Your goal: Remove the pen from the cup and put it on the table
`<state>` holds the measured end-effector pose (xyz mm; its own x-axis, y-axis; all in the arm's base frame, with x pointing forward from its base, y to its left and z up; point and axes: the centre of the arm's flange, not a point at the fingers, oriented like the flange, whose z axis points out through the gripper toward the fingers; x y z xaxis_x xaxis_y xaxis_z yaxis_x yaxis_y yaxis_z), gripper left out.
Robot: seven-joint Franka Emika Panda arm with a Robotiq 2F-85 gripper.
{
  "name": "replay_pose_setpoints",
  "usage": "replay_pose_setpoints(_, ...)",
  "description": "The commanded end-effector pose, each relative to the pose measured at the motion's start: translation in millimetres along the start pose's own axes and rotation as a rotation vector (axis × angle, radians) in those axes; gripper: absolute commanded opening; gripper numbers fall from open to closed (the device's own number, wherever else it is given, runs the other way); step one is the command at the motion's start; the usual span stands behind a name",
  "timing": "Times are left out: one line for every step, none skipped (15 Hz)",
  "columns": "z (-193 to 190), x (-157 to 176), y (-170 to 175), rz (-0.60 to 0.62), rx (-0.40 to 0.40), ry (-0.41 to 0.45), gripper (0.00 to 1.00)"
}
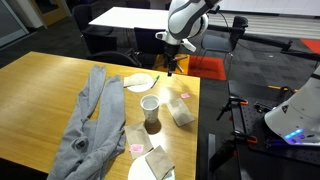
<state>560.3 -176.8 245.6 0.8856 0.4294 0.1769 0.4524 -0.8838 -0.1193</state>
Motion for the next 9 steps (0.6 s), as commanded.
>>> replay_pose_setpoints(-39.5,-3.6,-24.1,0.02,-0.008,-0.049,1.0)
replay_pose_setpoints(-45.8,-3.2,-27.7,0.022,-0.009,-0.059,1.0)
replay_pose_setpoints(-52.9,-3.2,-31.3,0.022,-0.013,-0.066,1.0)
replay_pose_setpoints(-59.8,-2.8,-34.9,0.024,-0.017,-0.073,1.0)
replay_pose_setpoints(-67.2,-2.0,-39.0,0.025,-0.021,-0.079,1.0)
replay_pose_setpoints(-72.8,-1.3,-42.5,0.026,-0.029,-0.082,1.0)
replay_pose_setpoints(-78.2,-0.2,-45.7,0.024,-0.033,-0.084,1.0)
replay_pose_setpoints(-82.9,0.8,-48.6,0.024,-0.039,-0.089,1.0)
replay_pose_setpoints(-86.8,1.9,-50.3,0.022,-0.04,-0.093,1.0)
